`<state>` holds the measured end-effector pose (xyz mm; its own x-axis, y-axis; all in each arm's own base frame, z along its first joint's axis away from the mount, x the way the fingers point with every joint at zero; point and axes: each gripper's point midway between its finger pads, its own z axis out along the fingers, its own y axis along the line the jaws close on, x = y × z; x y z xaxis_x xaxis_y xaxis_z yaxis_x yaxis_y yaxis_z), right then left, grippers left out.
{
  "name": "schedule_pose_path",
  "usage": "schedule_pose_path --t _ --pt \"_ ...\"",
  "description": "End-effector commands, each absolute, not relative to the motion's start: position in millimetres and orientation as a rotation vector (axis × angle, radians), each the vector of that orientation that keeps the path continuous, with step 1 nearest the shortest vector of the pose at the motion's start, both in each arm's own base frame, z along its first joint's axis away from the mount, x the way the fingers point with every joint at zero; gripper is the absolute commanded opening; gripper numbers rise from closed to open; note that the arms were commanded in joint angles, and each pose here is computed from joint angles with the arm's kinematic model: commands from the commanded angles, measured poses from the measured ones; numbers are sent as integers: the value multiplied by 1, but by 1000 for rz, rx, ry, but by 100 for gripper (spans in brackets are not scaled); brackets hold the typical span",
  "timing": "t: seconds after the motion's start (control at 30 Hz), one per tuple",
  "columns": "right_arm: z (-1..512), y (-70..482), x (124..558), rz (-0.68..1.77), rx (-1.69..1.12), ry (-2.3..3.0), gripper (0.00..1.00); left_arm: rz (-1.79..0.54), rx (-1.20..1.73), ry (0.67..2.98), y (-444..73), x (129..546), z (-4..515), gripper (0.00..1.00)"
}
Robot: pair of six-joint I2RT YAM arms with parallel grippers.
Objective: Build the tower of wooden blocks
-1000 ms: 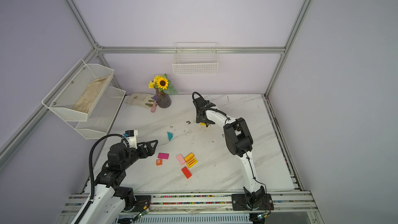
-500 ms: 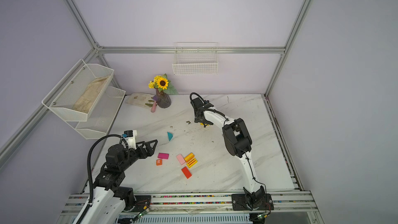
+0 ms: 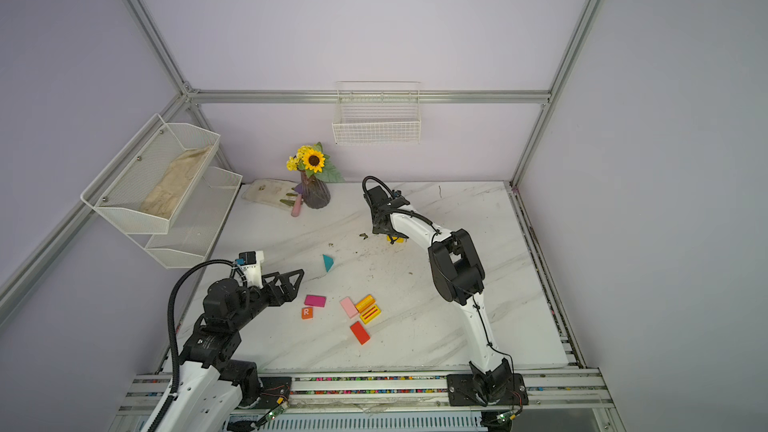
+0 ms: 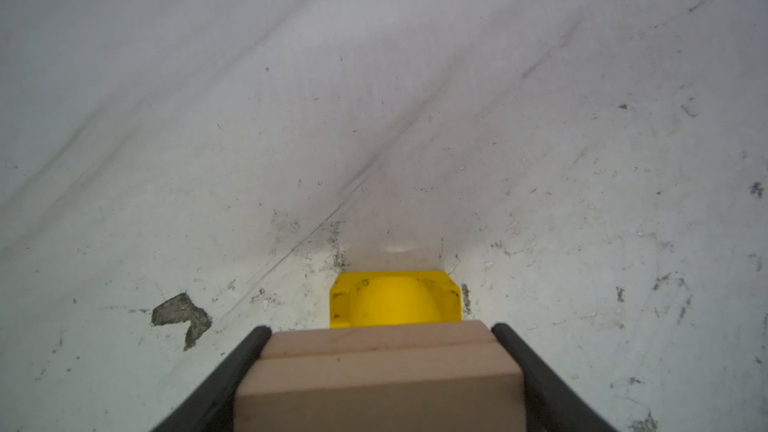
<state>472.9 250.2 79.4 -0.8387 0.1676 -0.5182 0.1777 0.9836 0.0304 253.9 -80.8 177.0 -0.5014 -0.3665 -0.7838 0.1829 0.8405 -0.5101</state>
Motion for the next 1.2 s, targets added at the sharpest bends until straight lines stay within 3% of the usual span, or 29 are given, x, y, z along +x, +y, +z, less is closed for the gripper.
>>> schedule_pose_path --t 0.0,0.43,1.17 --pt "72 242 470 -96 263 2594 71 -687 -152 2012 -82 252 161 100" --pt "60 244 466 -93 257 2621 74 -687 -154 2015 -82 252 161 100" --pt "53 237 470 -133 268 2615 88 -686 -156 2019 -82 253 160 100"
